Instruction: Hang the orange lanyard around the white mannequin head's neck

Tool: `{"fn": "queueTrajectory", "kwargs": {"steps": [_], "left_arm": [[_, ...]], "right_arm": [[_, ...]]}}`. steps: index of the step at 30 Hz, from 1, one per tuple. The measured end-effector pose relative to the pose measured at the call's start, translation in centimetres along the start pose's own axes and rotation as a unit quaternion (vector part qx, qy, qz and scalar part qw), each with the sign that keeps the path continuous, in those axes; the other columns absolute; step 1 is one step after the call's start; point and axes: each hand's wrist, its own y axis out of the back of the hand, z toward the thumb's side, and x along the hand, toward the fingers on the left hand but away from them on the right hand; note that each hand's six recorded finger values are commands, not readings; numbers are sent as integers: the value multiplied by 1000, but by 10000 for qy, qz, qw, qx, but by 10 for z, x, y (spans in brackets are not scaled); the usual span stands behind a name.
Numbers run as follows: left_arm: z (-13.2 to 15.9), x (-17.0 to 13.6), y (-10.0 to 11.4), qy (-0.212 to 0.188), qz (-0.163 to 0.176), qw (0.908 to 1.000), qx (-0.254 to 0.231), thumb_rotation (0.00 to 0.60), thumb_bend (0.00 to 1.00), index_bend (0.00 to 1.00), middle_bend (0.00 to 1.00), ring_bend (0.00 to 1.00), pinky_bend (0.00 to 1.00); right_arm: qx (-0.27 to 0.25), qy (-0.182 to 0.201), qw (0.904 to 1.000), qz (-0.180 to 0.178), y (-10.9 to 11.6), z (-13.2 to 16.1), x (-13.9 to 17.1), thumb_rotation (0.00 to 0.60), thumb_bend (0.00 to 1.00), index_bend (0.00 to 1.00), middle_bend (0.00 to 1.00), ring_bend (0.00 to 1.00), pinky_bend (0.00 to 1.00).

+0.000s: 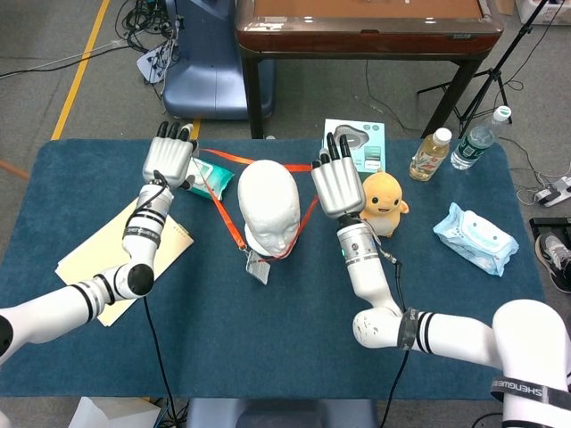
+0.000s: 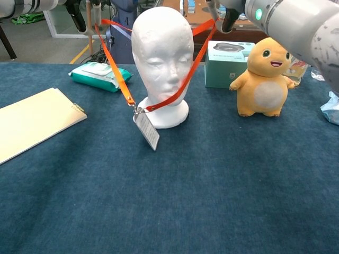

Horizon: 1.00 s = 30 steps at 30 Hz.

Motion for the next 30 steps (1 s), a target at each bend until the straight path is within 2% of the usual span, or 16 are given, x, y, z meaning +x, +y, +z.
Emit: {"fn": "queueTrajectory", "kwargs": {"steps": [4, 5, 9, 20, 24, 30], "left_arm": [[-2, -2, 2, 17, 27, 10000, -33, 600, 66, 70, 0, 0, 0], [-3, -2, 2, 22, 24, 10000, -41, 600, 42, 34, 0, 0, 0], [-7, -5, 1, 59, 8, 10000, 8, 600, 31, 0, 0, 0, 0], [-16, -19, 1, 68, -56, 9999, -136, 600, 31, 0, 0, 0, 0], [-24, -28, 5, 72, -15, 9993, -370, 600, 31, 0, 0, 0, 0], [-46, -48, 10, 120, 10, 9952, -975, 600, 31, 0, 0, 0, 0]], "right_arm": [[-3, 9, 10000, -10, 1, 1, 1, 600, 33, 149, 172, 16, 67], [-18, 19, 10000, -14, 1, 1, 2, 600, 6, 120, 154, 8, 63], [-55, 62, 10000, -20, 3, 2, 3, 600, 0, 52, 119, 0, 57], [-116, 190, 9997, -38, 5, -1, 12, 600, 0, 50, 118, 0, 57], [-339, 239, 9991, -62, 8, -8, 17, 600, 0, 50, 118, 0, 57], [-560, 268, 9980, -102, 17, -28, 30, 600, 0, 50, 134, 0, 57]]}}
